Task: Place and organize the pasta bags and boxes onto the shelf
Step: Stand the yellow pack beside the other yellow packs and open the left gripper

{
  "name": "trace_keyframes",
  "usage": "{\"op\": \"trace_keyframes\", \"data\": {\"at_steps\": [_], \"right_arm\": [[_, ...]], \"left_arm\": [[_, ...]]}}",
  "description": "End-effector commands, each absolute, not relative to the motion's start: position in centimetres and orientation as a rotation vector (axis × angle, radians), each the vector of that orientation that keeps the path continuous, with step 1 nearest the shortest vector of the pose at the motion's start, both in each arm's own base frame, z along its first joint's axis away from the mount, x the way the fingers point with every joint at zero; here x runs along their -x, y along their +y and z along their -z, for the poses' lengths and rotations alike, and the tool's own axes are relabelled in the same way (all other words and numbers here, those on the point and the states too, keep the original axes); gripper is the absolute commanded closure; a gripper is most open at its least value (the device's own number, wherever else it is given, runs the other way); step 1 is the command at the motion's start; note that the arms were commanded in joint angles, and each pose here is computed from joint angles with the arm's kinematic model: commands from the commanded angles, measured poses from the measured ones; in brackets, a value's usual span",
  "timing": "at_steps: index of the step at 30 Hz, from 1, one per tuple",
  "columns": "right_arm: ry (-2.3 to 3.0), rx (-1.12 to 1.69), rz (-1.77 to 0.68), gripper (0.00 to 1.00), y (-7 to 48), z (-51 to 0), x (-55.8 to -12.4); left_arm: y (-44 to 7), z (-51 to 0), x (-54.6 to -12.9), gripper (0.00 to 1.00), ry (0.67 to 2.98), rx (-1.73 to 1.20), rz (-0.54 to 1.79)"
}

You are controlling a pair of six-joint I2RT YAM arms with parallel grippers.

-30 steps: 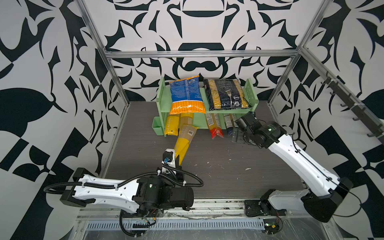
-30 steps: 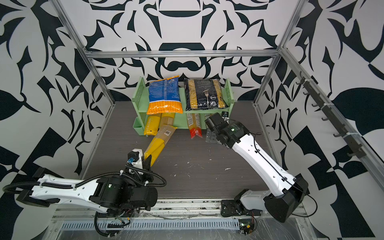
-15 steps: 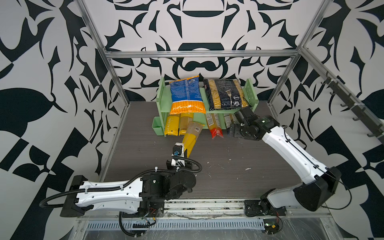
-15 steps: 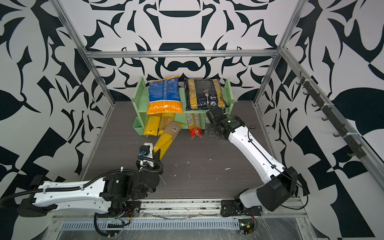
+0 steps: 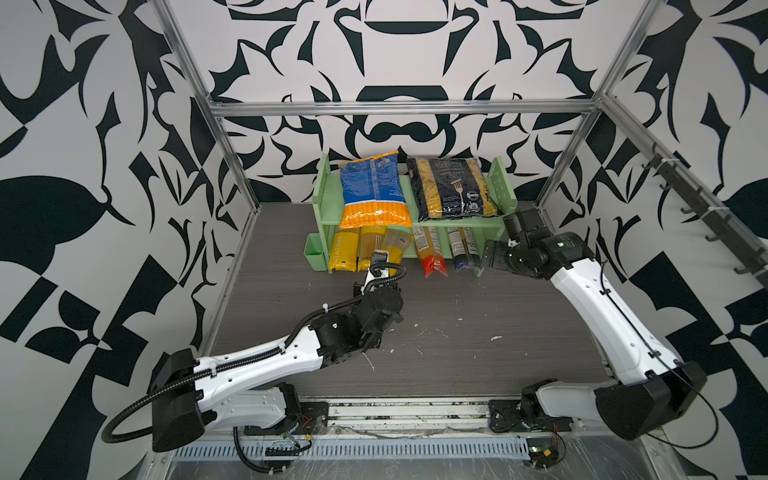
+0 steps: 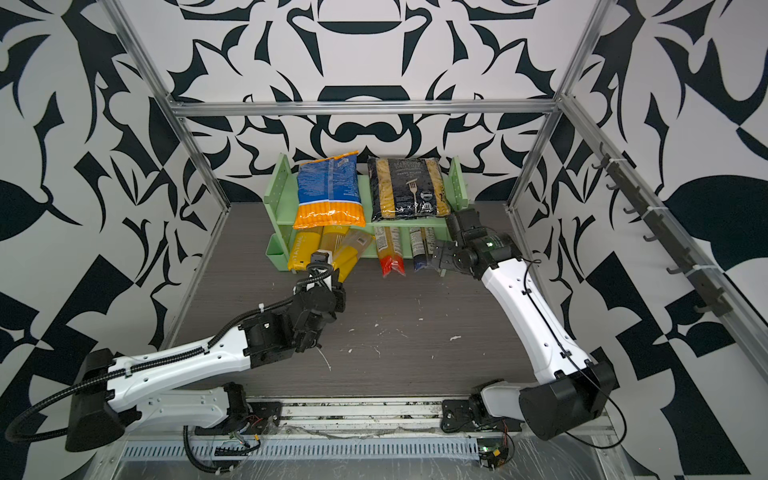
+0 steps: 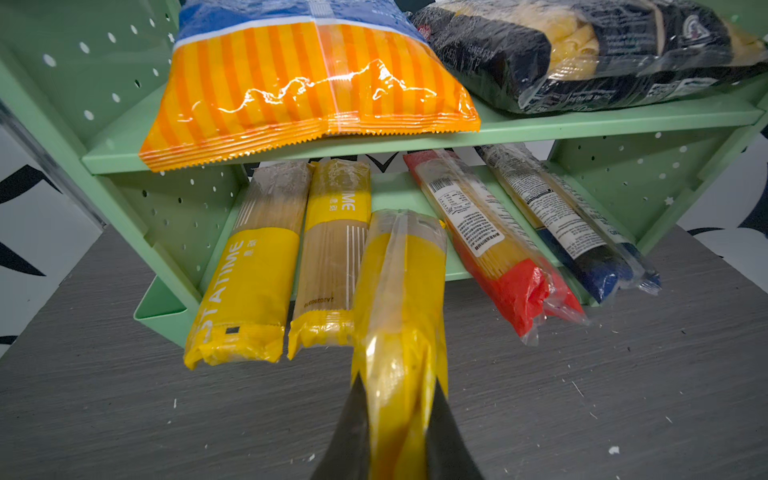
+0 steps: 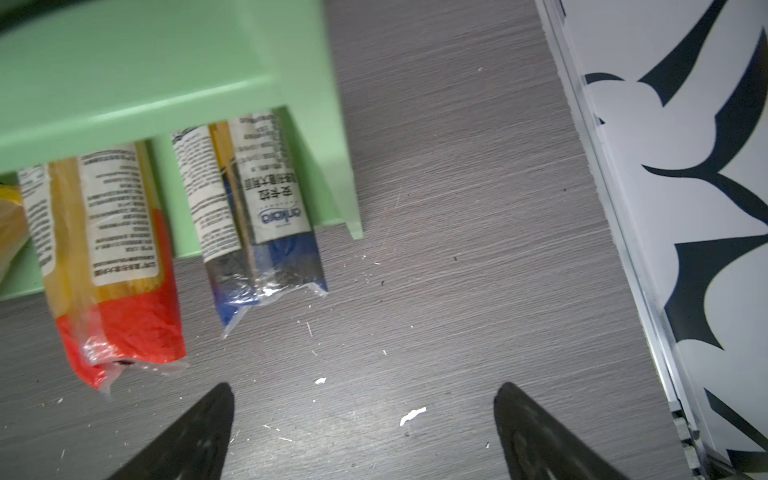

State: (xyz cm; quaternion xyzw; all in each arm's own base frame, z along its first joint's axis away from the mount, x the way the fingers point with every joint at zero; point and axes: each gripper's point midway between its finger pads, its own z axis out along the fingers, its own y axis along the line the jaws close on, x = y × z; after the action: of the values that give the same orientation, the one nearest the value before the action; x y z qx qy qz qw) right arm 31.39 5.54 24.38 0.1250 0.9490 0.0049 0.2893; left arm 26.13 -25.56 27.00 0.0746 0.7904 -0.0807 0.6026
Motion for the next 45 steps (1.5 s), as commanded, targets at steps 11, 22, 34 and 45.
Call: {"op": "trace_keyframes", "data": {"at_steps": [11, 22, 34, 45], "right_arm": [[2.536, -0.293, -0.005, 0.0, 5.3, -24.0, -31.3], [2.577, -0.283, 0.02, 0.0, 4.8, -23.1, -29.5], [2.563, -0.28, 0.035, 0.0, 4.1, -23.7, -27.9], [2.538, -0.291, 0.069, 0.0, 3.3, -24.6, -27.3]], "left_arm": [[-28.8, -26.3, -28.4, 1.0, 1.849, -0.059, 0.394], [-32.4, -20.9, -29.8, 1.0, 1.937, -0.11, 0.44], [-34.6, -18.6, -32.8, 1.0, 1.954, -0.131, 0.47], [-36.1, -17.2, -35.6, 1.0, 1.976, -0.156, 0.493]]}}
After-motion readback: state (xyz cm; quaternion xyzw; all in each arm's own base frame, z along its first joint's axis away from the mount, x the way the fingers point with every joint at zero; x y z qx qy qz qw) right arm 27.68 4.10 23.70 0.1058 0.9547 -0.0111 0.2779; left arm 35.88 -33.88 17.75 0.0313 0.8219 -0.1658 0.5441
